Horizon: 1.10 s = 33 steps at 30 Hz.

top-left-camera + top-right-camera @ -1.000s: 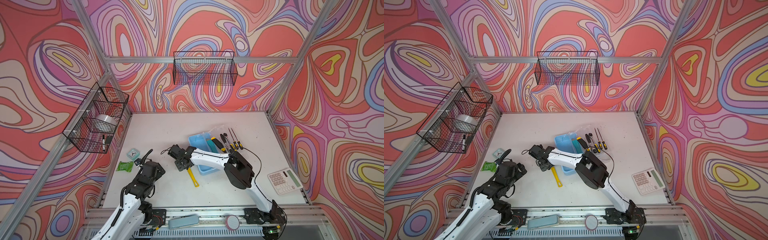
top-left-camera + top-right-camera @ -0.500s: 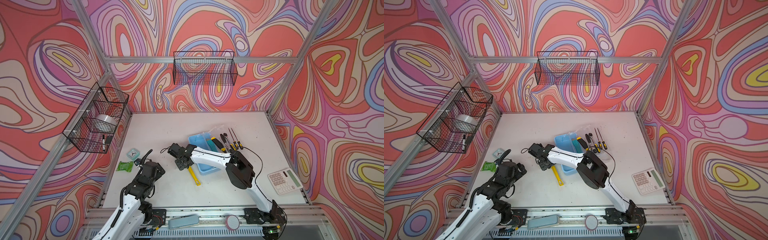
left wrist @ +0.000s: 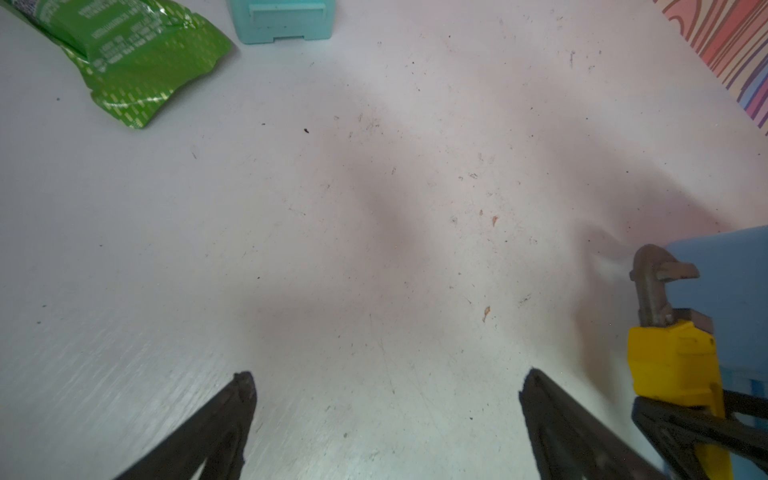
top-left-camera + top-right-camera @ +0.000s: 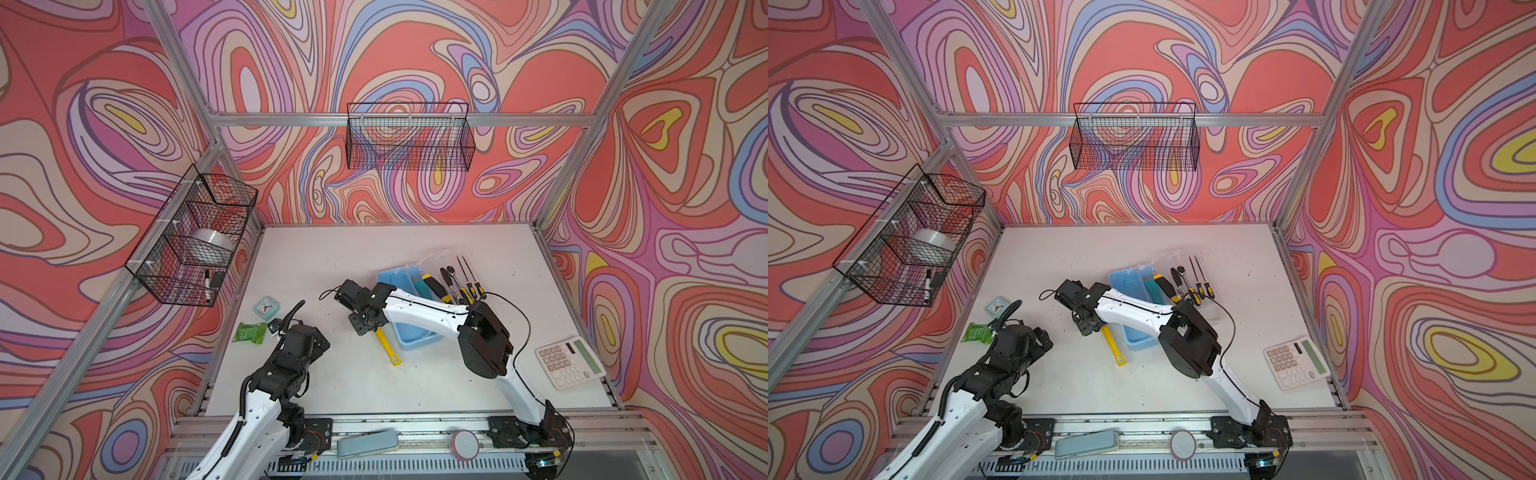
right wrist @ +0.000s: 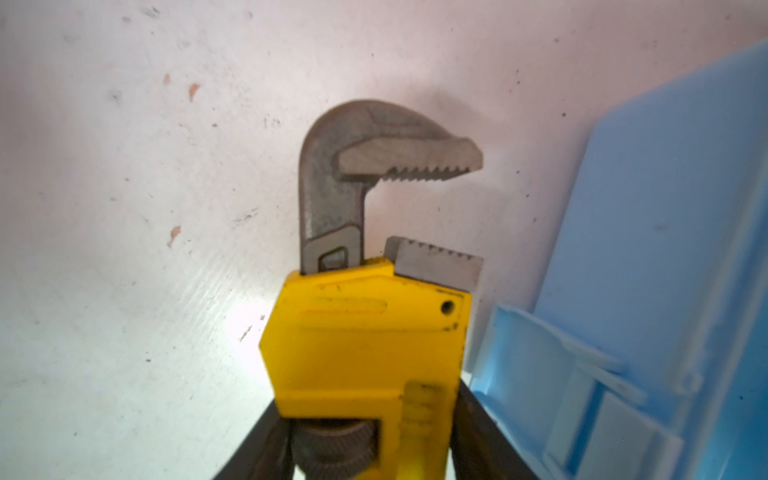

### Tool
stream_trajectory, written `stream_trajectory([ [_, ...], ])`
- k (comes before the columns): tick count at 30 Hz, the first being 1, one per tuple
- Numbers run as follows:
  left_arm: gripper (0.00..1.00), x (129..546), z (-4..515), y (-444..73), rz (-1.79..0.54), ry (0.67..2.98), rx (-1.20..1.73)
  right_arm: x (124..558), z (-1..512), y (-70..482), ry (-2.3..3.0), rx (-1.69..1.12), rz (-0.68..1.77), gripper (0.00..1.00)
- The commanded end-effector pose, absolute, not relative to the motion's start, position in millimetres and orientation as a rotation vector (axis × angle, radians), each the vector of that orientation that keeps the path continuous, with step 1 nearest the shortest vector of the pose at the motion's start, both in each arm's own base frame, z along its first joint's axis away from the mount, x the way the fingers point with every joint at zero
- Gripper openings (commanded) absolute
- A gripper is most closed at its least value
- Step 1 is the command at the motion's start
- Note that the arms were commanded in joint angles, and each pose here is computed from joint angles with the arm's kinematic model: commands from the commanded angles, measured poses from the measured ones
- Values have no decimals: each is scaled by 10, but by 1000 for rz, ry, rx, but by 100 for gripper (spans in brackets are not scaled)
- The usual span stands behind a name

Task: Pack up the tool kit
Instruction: 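Lift the yellow pipe wrench with the right gripper over the blue box, then hold the pipe wrench head-up above the light-blue box with the right gripper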

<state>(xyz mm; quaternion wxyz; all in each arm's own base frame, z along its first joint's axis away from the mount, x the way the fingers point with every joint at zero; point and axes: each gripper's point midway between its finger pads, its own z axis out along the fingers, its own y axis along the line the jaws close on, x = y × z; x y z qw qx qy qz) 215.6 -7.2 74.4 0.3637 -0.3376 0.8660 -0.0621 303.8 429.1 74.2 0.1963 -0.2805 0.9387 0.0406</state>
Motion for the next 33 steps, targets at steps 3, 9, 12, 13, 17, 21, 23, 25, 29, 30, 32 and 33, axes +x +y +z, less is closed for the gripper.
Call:
stream_trajectory([
  [3,100,2094,682,-2,-120,2234,-907,3236,1796,4434,2422,-685,290,0],
  [9,100,2093,679,-1,-118,2235,-905,3290,2019,4374,2385,-659,309,0],
  [12,100,2098,674,-6,-122,2235,-907,3352,2120,4274,2374,-637,300,0],
  [13,100,2098,670,-6,-122,2236,-908,3374,2157,4234,2369,-630,295,0],
  [17,100,2103,663,-19,-129,2239,-909,3479,2201,4071,2365,-598,265,0],
  [21,100,2104,665,-19,-128,2238,-907,3645,2168,3851,2358,-569,201,0],
  [23,100,2103,662,-18,-128,2239,-907,3721,2132,3777,2362,-563,195,0],
  [25,100,2105,662,-17,-128,2239,-909,3792,2102,3720,2362,-562,180,0],
  [29,100,2096,647,-16,-124,2245,-910,3881,2003,3657,2366,-577,147,0],
  [30,100,2093,641,-16,-122,2246,-910,3900,1966,3640,2367,-580,134,0],
  [32,100,2097,645,-17,-124,2244,-909,3923,1874,3611,2377,-582,122,0],
  [33,100,2094,640,-15,-121,2246,-910,3926,1830,3600,2380,-585,125,0],
])
